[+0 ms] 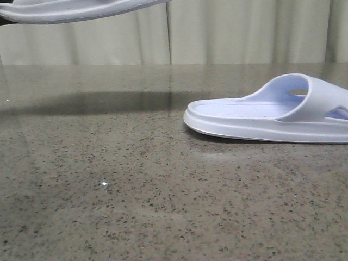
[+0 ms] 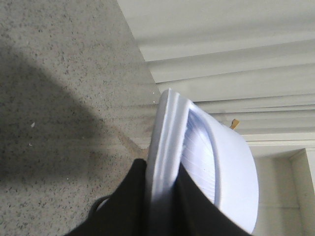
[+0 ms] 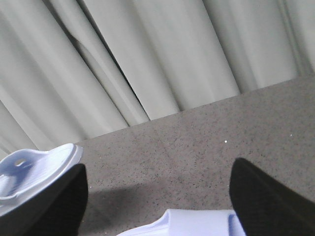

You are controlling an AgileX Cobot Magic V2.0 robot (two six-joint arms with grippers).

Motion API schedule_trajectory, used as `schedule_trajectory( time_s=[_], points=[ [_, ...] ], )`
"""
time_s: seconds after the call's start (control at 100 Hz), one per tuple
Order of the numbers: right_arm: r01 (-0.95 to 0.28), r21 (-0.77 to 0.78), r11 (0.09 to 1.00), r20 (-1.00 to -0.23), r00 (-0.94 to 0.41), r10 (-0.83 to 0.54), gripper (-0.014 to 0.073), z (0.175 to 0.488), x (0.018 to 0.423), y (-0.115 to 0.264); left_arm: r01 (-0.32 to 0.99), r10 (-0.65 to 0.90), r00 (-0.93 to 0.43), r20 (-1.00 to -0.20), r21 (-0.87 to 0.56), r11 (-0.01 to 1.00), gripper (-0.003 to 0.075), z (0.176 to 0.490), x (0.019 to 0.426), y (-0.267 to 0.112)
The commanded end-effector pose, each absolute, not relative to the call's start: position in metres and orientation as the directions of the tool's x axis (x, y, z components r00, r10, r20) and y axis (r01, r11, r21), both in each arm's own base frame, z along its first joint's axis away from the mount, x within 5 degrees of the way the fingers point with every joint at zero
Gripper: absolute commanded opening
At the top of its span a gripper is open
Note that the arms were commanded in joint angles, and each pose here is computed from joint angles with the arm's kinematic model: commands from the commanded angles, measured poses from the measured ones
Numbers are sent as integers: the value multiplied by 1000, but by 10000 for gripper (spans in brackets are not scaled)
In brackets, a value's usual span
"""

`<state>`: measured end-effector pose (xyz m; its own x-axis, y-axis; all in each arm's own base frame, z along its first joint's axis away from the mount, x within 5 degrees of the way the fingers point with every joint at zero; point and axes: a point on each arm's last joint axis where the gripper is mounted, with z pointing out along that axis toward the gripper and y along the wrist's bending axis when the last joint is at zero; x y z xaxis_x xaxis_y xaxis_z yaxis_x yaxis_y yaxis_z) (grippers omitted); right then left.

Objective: Insert blue slippers together front up
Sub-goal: 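Lift the grasped slipper off the table with the left gripper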

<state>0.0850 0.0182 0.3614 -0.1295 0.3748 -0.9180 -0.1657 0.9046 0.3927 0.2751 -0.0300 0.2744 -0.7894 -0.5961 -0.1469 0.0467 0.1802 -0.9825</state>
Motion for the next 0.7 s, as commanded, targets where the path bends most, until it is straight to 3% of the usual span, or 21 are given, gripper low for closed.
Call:
schedule_trajectory(
  time_s=[0.0,0.1,0.35,0.69],
  points=[
    [-142,470,871,-882,-114,457,518,361,97,17,136,-585,-792,-175,-985,109,16,296,270,-32],
    [-88,548,831,-830,-181,528,518,342,108,17,136,-575,-800,-170,-986,101,16,295,268,-33],
    [-14,686,728,-716,-191,671,518,317,116,15,134,-572,-803,-170,-985,105,16,295,268,-34],
    [93,756,648,-617,-228,753,518,290,138,14,134,-572,-803,-170,-985,105,16,295,268,-34]
  ],
)
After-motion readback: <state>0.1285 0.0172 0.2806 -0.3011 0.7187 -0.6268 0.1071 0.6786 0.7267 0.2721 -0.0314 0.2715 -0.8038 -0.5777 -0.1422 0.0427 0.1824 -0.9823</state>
